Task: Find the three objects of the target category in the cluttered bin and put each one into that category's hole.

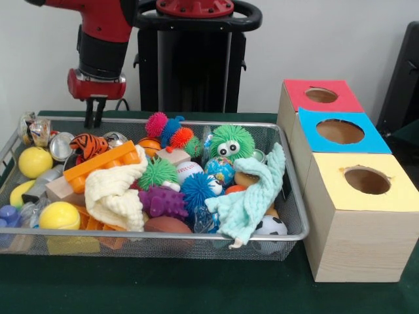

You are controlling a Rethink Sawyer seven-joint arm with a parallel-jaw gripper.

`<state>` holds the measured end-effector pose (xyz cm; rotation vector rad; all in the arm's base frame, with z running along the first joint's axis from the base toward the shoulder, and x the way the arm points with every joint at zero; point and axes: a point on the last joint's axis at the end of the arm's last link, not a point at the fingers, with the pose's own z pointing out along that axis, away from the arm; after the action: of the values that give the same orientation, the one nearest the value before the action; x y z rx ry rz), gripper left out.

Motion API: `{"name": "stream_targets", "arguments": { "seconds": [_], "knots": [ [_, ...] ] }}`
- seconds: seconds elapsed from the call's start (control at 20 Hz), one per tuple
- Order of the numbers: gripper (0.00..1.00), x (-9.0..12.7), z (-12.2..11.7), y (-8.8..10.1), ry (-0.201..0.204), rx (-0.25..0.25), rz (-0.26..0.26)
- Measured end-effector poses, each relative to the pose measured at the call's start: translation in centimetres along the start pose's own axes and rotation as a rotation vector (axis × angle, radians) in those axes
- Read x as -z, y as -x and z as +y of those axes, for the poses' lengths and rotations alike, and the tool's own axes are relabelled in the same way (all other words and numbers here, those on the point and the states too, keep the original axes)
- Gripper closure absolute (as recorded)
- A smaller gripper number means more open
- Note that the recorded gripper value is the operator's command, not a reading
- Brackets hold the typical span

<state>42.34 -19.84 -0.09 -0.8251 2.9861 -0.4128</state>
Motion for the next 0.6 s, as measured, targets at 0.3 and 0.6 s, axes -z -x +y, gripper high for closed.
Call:
{"name": "stream_targets", "arguments": {
  "seconds": [0.3,0.6],
  "knots": [
    [1.0,-1.3,-0.3,-0.3,-0.035,0.084,0.015],
    [1.0,-2.4,-1.4,-1.2,-0.058,0.107,0.027]
  ]
}}
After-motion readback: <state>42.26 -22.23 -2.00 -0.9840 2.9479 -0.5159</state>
